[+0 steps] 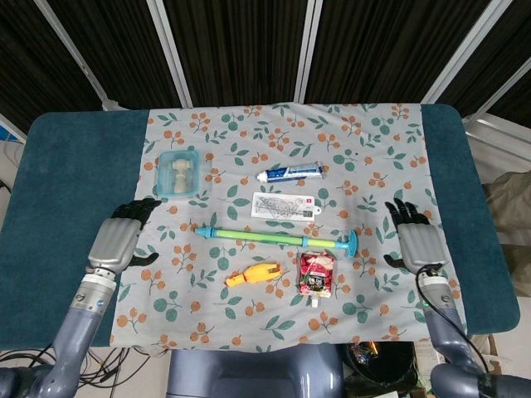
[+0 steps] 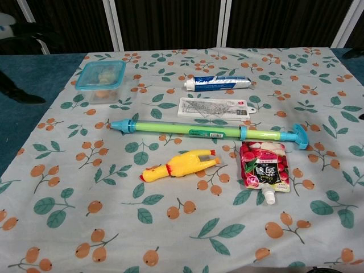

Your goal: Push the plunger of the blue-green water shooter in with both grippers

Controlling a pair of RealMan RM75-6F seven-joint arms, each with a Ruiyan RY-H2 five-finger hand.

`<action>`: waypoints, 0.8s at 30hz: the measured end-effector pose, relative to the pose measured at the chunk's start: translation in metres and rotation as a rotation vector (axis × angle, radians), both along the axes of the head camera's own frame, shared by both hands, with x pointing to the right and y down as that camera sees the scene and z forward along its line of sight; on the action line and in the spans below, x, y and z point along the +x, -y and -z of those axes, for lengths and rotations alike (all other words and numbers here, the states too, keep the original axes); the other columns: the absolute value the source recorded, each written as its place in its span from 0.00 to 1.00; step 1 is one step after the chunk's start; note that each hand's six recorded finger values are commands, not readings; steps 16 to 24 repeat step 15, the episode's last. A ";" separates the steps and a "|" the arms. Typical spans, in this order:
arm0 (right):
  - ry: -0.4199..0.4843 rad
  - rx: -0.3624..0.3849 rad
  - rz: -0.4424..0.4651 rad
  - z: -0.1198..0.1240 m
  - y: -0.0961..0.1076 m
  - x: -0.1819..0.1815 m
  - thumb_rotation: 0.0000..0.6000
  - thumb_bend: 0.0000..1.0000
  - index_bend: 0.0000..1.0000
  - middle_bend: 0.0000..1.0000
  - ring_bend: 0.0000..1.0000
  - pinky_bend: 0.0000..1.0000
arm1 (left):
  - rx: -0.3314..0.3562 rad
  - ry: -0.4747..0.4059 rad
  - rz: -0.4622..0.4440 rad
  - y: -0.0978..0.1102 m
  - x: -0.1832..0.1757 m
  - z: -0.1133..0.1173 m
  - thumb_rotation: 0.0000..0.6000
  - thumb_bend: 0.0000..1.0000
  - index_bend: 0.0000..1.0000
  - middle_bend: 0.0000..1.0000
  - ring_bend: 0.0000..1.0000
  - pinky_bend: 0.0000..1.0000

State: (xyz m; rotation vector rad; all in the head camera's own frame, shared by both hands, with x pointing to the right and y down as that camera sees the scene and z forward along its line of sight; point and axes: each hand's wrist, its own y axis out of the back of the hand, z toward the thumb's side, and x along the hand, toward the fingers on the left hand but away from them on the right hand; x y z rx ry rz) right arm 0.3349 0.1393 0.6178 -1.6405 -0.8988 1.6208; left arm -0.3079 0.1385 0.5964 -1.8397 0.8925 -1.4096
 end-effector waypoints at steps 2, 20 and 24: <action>-0.008 0.018 -0.002 0.011 -0.010 0.016 1.00 0.06 0.00 0.00 0.00 0.16 | 0.022 0.001 0.003 -0.014 -0.021 0.006 1.00 0.10 0.00 0.00 0.00 0.05; -0.049 0.135 -0.008 0.070 -0.080 0.095 1.00 0.02 0.00 0.00 0.00 0.14 | 0.189 0.128 0.095 -0.091 -0.145 0.041 1.00 0.09 0.00 0.00 0.00 0.00; -0.049 0.135 -0.008 0.070 -0.080 0.095 1.00 0.02 0.00 0.00 0.00 0.14 | 0.189 0.128 0.095 -0.091 -0.145 0.041 1.00 0.09 0.00 0.00 0.00 0.00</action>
